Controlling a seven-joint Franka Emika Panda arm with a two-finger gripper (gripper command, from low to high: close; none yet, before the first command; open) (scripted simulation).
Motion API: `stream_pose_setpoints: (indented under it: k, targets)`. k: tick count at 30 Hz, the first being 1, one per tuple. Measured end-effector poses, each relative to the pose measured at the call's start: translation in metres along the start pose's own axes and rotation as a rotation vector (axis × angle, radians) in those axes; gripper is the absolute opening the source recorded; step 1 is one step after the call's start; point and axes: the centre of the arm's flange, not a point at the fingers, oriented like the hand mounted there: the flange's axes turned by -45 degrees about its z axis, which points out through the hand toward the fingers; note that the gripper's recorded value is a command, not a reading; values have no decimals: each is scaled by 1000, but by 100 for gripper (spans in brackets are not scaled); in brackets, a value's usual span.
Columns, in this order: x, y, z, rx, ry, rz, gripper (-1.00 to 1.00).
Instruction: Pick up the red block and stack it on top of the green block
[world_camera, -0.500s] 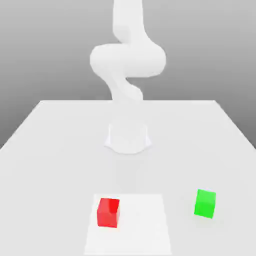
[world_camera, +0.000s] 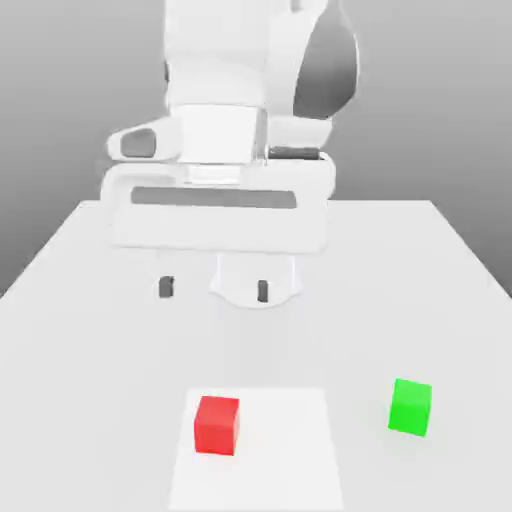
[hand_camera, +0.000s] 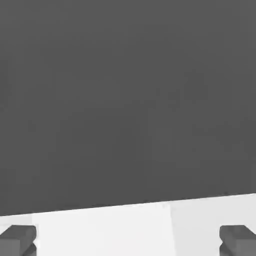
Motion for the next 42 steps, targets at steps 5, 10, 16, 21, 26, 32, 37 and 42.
stream_pose_setpoints:
  k: [5,10,16,21,26,32,37,42]
  targets:
    - [-53,12,91,-3,-165,27,0]
    - [-70,12,147,-2,-191,27,0]
    - [-75,12,164,-3,-192,27,-100]
    - [-71,12,148,-2,-192,27,-100]
    - [-63,-2,105,4,-192,-10,-100]
    - [-66,-84,87,37,-188,-228,-100]
    - [-82,-150,74,56,-185,-414,-100]
    - [-109,-212,60,68,-184,-600,-100]
